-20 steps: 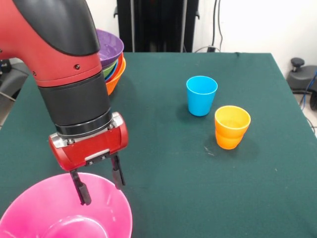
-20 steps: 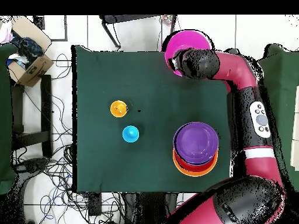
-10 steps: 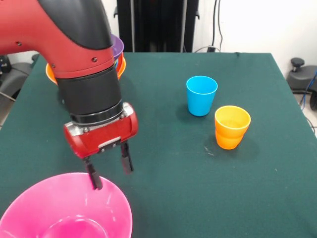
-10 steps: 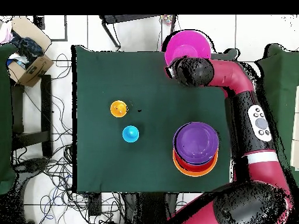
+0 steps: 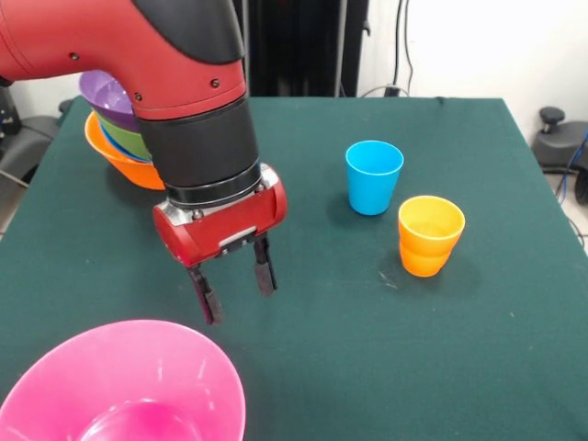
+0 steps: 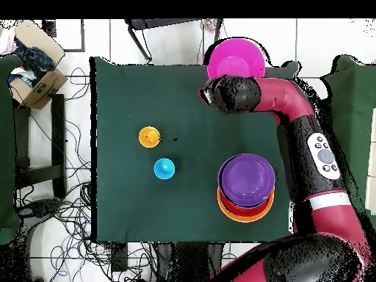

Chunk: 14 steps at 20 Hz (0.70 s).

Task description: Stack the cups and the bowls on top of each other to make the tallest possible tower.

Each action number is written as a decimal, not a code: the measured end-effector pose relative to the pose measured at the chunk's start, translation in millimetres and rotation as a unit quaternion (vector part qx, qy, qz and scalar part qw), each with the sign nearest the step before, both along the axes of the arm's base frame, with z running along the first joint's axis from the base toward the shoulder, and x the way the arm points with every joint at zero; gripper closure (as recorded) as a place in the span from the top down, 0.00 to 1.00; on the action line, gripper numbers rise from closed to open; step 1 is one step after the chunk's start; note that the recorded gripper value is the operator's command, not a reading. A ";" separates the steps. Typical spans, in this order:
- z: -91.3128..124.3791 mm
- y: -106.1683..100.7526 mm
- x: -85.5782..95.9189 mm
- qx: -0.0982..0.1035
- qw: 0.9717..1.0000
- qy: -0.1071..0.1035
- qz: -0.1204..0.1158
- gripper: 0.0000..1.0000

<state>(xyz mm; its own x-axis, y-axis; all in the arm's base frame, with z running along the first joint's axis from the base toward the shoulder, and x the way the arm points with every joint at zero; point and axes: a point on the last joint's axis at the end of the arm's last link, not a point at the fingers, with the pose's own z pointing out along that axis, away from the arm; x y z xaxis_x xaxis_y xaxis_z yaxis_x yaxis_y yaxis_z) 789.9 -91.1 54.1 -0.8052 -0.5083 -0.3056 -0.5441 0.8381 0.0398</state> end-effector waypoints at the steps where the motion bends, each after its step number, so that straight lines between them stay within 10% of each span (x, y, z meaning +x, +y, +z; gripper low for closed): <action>1: 0.6 0.6 0.3 -0.001 1.000 -0.001 0.001 1.00; 14: 1.5 -0.6 14.6 -0.052 0.995 -0.089 0.011 1.00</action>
<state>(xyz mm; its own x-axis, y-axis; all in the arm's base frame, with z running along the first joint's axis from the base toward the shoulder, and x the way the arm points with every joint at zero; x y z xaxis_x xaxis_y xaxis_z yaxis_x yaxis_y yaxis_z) 804.5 -91.7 55.7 -0.7313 -0.5621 -0.3864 -0.5537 0.8200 -0.1448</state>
